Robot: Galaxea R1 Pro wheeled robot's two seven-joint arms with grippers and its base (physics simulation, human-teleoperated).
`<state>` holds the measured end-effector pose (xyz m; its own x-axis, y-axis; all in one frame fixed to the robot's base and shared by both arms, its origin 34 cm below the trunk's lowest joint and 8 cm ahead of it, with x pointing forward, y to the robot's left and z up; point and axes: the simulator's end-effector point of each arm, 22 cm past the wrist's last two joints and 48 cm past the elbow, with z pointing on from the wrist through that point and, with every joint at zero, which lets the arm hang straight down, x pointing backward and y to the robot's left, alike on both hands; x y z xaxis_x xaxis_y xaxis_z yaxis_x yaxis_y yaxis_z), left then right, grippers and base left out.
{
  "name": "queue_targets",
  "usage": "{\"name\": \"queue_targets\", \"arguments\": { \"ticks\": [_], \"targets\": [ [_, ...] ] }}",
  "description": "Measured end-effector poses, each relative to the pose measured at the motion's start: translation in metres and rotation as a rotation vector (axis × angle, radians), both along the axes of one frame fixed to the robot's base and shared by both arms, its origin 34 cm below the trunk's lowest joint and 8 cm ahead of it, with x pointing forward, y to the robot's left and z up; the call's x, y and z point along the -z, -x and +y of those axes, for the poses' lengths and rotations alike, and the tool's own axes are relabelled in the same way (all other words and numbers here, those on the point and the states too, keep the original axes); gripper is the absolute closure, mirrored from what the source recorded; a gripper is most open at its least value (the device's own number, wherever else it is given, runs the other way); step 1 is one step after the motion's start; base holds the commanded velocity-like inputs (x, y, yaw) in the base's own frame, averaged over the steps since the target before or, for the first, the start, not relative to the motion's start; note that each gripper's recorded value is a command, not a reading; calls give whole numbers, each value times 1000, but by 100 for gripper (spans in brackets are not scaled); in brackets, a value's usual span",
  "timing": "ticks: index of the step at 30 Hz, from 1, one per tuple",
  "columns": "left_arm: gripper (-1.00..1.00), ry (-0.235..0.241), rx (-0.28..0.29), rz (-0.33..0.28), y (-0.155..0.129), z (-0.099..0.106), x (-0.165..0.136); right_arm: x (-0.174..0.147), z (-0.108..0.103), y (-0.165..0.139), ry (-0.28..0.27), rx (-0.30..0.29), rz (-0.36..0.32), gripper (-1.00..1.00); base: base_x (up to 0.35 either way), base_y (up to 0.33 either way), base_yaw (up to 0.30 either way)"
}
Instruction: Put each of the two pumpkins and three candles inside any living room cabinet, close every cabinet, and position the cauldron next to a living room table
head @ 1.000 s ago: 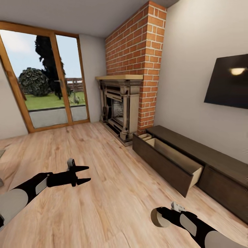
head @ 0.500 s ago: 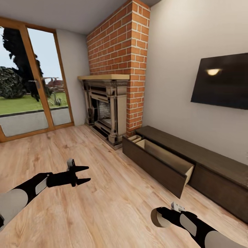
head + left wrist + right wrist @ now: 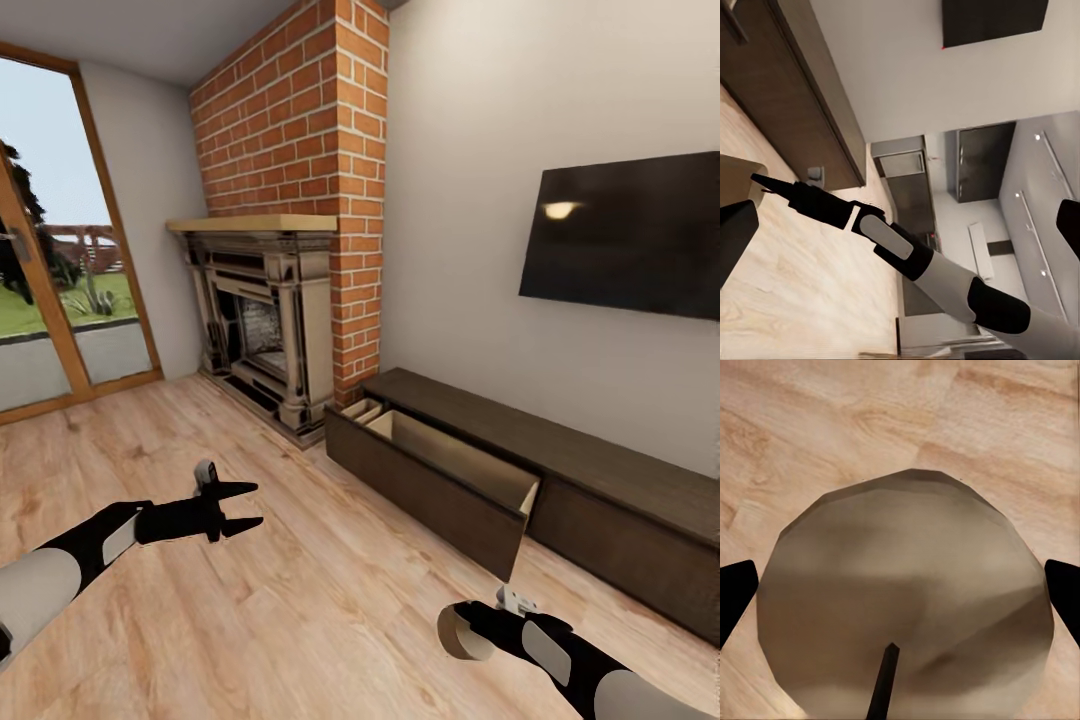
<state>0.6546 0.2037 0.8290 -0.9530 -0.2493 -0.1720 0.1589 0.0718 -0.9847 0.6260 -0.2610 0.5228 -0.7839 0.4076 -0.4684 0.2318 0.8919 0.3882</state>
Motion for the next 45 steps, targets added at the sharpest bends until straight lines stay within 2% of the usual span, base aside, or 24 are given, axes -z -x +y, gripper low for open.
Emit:
{"name": "queue_targets", "arguments": {
  "ticks": [18, 28, 45],
  "targets": [
    [-100, 1, -1, -6, 0, 0, -3, -3, 0, -2, -2, 0, -7, 100, 249, 246, -282],
    [-100, 1, -2, -10, 0, 1, -5, -8, 7, -4, -29, -16, -23, 100, 168, 288, -282],
    [-100, 1, -3, -17, 1, 1, -9, -11, 8, -5, -33, -19, -32, 100, 144, 297, -282]
  ]
}}
